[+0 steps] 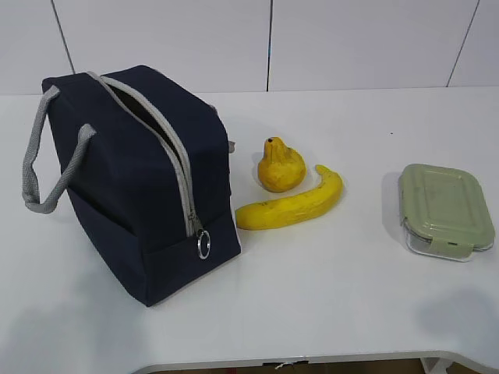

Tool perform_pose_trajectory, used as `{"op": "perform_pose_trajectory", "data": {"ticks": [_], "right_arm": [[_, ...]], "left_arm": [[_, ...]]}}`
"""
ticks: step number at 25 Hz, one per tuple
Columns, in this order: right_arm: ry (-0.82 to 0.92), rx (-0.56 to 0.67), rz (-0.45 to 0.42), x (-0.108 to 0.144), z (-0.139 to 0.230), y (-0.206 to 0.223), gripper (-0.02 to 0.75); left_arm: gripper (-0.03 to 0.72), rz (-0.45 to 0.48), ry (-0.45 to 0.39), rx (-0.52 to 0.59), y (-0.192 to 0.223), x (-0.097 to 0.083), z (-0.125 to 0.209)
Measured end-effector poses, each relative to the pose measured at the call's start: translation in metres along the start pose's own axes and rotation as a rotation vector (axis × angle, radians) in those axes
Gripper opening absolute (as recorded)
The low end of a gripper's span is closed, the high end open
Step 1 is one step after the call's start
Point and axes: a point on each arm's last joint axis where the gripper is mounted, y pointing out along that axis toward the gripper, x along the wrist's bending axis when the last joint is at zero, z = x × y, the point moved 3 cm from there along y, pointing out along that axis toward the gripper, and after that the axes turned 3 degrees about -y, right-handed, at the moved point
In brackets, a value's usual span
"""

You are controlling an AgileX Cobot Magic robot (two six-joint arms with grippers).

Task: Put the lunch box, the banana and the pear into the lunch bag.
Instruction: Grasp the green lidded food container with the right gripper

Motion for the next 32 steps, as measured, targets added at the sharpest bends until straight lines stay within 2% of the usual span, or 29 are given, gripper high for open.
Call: {"op": "perform_pose_trajectory", "data": {"ticks": [32], "right_arm": [[0.000, 0.000, 0.000, 0.0000, 0.0000, 0.0000, 0.369]], "left_arm": [[0.242, 0.000, 0.000, 0.000, 0.0000, 0.0000, 0.0000]]}}
